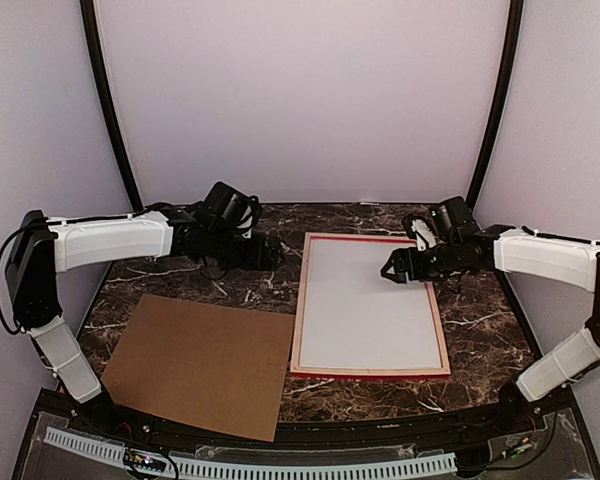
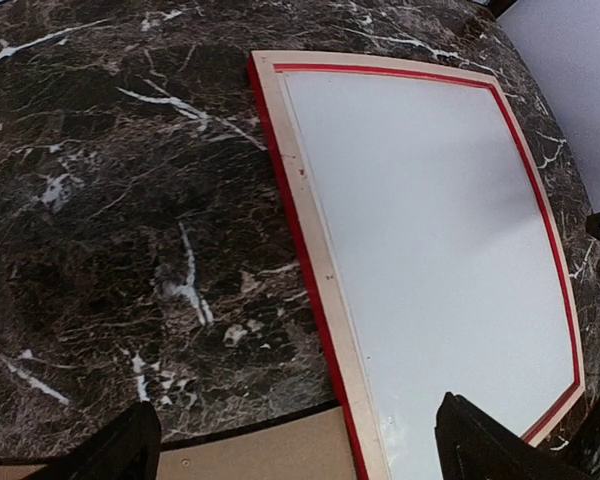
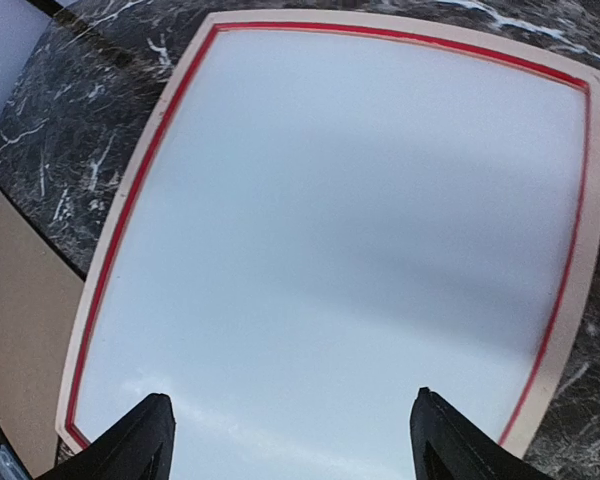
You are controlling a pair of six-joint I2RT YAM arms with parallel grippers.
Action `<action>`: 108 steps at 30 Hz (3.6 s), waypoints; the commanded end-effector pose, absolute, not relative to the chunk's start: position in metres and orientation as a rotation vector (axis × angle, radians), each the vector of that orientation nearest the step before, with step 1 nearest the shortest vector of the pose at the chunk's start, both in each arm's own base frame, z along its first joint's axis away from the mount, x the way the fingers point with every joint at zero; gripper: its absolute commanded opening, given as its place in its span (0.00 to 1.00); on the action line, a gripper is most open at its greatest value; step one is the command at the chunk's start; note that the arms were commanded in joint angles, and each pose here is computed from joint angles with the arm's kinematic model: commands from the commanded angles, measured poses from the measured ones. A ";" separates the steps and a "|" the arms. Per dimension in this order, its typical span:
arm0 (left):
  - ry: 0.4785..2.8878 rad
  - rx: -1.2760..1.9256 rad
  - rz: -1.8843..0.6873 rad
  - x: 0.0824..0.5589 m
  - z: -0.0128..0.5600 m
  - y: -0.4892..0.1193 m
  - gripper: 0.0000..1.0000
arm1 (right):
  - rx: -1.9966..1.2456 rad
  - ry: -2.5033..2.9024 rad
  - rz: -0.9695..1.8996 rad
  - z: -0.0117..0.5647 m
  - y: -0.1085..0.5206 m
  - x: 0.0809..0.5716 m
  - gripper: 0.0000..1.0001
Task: Put the photo into the frame
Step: Place the photo on the mat board, then adjust the frame body at the center of the board.
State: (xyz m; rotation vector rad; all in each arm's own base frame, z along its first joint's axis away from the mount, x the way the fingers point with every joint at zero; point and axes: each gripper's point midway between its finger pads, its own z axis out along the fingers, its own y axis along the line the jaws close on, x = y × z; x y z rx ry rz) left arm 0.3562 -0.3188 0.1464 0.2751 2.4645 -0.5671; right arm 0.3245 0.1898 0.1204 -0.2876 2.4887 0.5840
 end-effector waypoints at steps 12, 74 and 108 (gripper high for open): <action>2.621 0.141 -0.490 0.272 0.109 -0.216 0.99 | -0.924 2.392 0.757 0.128 0.393 0.294 0.90; 2.670 -0.237 -0.079 0.284 0.066 -0.099 0.99 | -1.101 2.530 0.689 0.052 0.448 0.302 0.83; 2.644 -0.767 -0.195 0.309 0.026 0.013 0.99 | -1.532 2.465 0.840 0.049 0.435 0.112 0.79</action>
